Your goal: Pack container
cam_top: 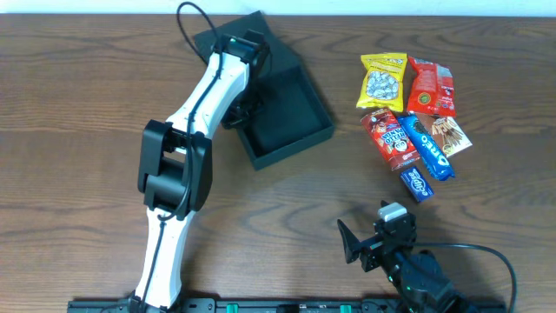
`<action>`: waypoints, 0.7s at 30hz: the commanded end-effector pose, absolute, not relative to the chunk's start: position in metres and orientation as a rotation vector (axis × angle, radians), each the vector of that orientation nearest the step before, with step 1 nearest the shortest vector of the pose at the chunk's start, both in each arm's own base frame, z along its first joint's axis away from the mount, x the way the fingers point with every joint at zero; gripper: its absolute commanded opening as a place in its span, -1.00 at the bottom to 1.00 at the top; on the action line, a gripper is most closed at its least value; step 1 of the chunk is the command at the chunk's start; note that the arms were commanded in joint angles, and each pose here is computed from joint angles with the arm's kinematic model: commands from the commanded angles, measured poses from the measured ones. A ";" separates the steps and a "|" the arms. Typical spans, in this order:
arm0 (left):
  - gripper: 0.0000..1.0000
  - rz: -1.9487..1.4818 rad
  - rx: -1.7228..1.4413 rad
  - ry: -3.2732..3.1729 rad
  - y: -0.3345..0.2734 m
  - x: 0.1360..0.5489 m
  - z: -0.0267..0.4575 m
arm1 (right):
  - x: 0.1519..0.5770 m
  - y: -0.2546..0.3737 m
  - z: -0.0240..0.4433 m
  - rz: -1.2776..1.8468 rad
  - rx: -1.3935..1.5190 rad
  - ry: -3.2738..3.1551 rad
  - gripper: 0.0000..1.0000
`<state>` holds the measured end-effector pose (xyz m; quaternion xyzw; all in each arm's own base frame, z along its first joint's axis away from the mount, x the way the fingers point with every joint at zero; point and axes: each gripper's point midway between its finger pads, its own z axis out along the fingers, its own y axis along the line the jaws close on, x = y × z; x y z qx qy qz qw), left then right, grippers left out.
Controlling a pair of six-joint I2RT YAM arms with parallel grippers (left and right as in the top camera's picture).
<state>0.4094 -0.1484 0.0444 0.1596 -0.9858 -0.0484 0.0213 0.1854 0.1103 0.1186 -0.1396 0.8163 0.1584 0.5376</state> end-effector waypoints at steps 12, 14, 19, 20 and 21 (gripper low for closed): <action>-0.89 -0.366 -0.280 -3.135 -0.153 0.414 0.053 | 0.185 0.111 0.116 0.370 -0.348 1.943 0.99; -0.88 -0.365 -0.273 -3.141 -0.151 0.416 0.053 | 0.185 0.111 0.116 0.371 -0.348 1.943 0.99; -0.88 -0.395 -0.143 -3.156 -0.146 0.417 0.054 | 0.185 0.111 0.116 0.370 -0.348 1.943 0.98; -0.88 -0.395 -0.086 -3.159 -0.145 0.416 0.054 | 0.185 0.111 0.116 0.370 -0.348 1.943 0.98; -0.88 -0.398 -0.045 -3.156 -0.144 0.415 0.054 | 0.185 0.111 0.116 0.370 -0.348 1.943 0.99</action>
